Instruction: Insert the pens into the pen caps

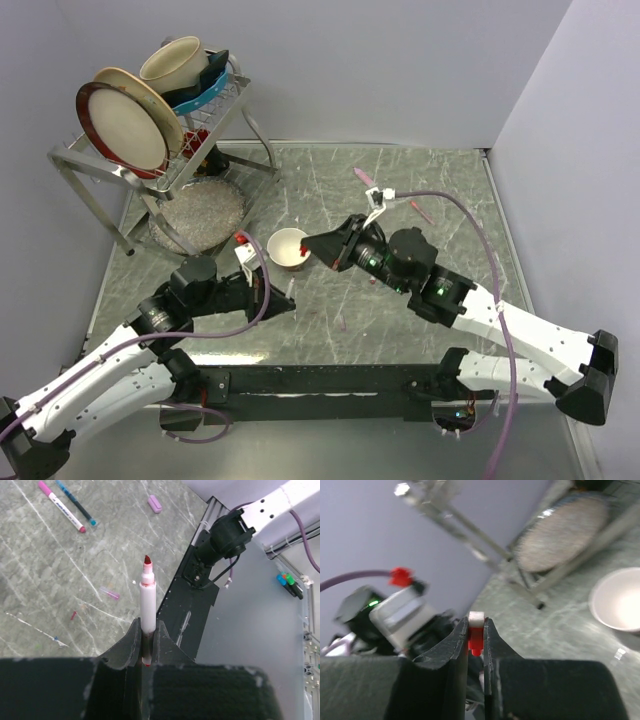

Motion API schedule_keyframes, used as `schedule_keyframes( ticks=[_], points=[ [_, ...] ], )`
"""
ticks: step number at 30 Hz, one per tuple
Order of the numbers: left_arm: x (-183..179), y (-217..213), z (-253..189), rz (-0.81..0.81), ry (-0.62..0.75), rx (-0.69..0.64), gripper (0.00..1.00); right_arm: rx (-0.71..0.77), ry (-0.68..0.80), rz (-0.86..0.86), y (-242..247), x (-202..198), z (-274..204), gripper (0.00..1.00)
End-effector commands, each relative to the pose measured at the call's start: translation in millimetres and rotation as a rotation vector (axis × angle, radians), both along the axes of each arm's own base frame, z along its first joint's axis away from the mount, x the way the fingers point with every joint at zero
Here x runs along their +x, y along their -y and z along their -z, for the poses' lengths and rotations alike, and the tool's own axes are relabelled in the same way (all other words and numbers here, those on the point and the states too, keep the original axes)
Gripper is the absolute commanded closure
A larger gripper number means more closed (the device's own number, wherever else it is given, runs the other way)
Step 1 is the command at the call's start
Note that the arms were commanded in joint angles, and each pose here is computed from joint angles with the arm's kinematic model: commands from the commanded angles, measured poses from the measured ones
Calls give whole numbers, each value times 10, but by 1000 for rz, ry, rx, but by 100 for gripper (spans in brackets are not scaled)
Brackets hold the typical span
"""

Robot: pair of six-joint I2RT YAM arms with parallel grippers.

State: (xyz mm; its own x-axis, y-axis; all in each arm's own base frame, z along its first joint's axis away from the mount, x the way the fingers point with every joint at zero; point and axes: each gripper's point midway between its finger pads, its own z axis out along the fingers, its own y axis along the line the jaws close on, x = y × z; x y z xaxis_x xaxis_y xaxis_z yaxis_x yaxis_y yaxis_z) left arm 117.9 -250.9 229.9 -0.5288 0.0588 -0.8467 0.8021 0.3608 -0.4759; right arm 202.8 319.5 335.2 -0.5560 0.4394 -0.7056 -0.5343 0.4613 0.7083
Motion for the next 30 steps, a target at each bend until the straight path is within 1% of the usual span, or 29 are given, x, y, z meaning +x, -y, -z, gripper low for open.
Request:
schedule_keyframes(
  ticks=[1, 12, 21, 30],
  points=[
    [-48, 41, -149, 31, 26, -59, 99, 107, 145, 26, -46, -57, -448, 100],
    [-19, -22, -235, -13, 58, -81, 99, 107, 93, -20, -183, -212, -162, 100],
    [-14, -28, -232, -17, 59, -76, 99, 124, 57, -60, -304, -367, -55, 100],
    [-11, -48, -260, -26, 70, -83, 99, 97, 49, -34, -256, -395, 85, 100]
  ],
)
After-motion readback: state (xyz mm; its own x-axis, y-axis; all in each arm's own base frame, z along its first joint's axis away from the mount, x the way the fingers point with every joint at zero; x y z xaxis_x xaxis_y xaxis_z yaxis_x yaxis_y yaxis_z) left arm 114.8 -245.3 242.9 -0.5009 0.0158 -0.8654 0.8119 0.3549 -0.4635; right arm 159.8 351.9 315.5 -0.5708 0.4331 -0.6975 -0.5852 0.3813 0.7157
